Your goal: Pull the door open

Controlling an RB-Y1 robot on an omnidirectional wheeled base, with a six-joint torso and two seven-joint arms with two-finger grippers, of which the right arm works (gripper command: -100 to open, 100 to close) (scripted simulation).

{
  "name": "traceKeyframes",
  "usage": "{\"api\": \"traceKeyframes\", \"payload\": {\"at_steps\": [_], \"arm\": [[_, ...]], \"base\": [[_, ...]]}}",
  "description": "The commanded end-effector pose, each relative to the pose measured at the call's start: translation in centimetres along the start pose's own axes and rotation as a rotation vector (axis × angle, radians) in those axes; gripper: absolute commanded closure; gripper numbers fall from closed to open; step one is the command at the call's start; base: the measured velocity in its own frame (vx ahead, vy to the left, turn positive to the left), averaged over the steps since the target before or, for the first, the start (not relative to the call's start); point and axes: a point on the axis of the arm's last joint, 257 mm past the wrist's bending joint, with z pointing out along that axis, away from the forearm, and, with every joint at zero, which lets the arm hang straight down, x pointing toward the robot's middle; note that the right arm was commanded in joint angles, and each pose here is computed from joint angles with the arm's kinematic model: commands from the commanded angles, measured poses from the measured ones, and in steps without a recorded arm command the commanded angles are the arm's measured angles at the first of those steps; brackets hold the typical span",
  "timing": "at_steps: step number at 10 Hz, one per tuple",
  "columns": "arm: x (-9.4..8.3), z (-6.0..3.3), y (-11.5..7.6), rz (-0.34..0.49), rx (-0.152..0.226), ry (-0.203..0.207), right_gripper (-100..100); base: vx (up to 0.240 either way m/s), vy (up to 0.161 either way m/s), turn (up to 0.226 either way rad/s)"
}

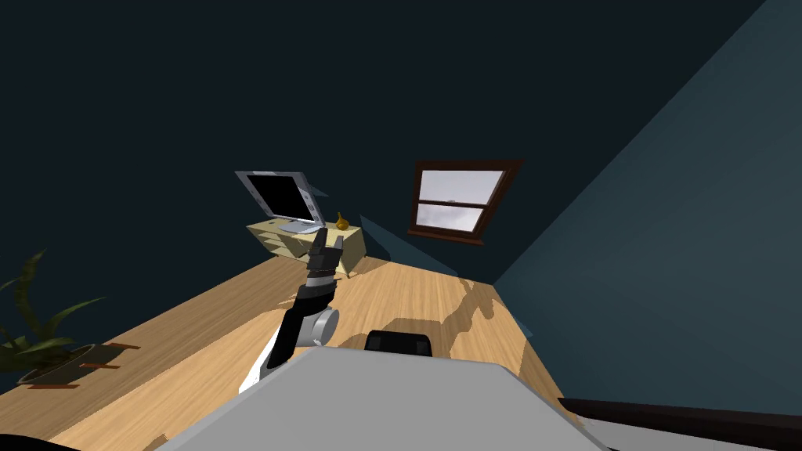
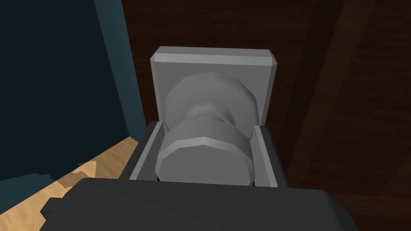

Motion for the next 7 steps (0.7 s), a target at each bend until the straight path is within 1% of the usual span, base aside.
{"api": "traceKeyframes", "payload": {"at_steps": [1, 2, 3, 4, 5, 6, 7], "arm": [[0.1, -0.06, -0.6, 0.002, 0.025, 0.002, 100], [0.0, 0.02, -0.4, 0.002, 0.016, -0.001, 100], [-0.2, -0.28, -1.2, 0.003, 0.047, -0.003, 100], [-0.2, -0.34, -1.4, 0.002, 0.057, -0.003, 100], [-0.1, -0.48, -1.8, 0.001, 0.077, -0.001, 100], [-0.1, -0.56, -2.1, 0.001, 0.087, -0.001, 100], [-0.1, -0.73, -2.6, 0.001, 0.110, 0.000, 100]], "base": [[-0.162, 0.164, 0.034], [-0.073, 0.076, 0.013], [-0.141, 0.082, 0.059], [-0.173, 0.101, 0.054], [-0.142, 0.121, 0.039], [-0.134, 0.119, 0.029], [-0.171, 0.103, 0.045]]}}
